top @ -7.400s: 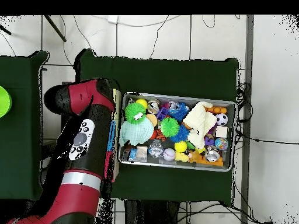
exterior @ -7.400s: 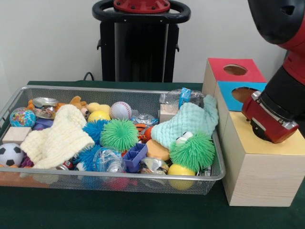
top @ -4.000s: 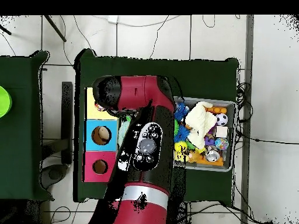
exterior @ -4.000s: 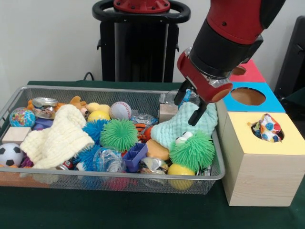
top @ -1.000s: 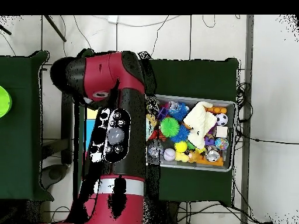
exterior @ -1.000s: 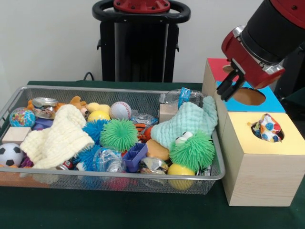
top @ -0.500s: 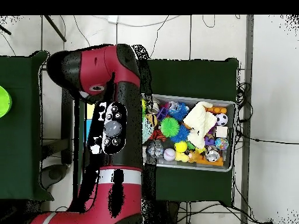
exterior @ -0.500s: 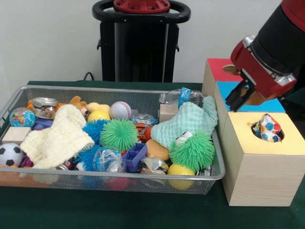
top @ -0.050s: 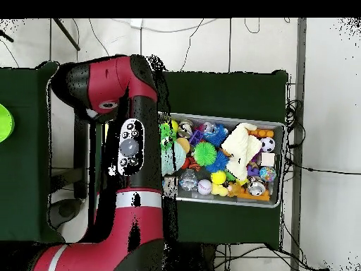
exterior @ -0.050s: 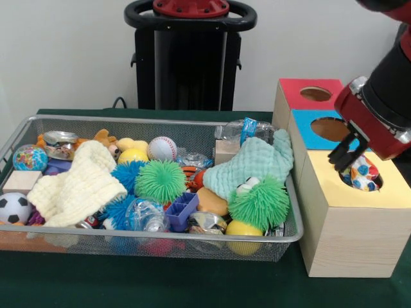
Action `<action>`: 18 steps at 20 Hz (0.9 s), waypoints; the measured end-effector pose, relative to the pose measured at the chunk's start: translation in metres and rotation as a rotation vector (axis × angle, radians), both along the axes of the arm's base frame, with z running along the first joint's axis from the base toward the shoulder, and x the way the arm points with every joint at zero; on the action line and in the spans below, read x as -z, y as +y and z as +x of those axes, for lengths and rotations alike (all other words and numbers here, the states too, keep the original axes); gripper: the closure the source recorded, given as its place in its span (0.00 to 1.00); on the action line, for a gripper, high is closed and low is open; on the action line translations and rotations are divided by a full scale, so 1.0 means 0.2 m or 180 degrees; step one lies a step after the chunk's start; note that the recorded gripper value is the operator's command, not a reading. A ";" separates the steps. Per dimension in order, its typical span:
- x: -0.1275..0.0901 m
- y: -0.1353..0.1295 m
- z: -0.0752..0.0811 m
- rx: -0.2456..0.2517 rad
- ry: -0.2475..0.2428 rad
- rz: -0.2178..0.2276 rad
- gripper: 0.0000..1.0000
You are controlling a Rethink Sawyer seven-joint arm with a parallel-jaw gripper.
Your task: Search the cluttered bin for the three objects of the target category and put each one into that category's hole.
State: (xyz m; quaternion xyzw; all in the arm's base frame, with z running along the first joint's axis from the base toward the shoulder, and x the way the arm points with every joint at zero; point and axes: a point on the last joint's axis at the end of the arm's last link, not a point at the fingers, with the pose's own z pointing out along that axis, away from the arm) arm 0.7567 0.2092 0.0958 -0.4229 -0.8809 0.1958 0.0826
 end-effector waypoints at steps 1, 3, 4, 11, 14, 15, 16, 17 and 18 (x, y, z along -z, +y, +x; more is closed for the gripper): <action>0.01 0.03 -0.01 -0.0010 0.0016 0.0014 1.00; 0.03 0.06 -0.02 -0.0025 0.0038 0.0028 1.00; 0.05 0.11 -0.03 -0.0049 0.0072 0.0045 1.00; 0.08 0.25 -0.07 -0.0115 0.0188 0.0073 1.00; 0.08 0.27 -0.08 -0.0127 0.0190 0.0070 1.00; 0.08 0.27 -0.08 -0.0128 0.0190 0.0070 1.00; 0.08 0.27 -0.08 -0.0128 0.0189 0.0066 1.00; 0.08 0.27 -0.08 -0.0127 0.0190 0.0067 1.00; 0.08 0.27 -0.08 -0.0127 0.0191 0.0067 1.00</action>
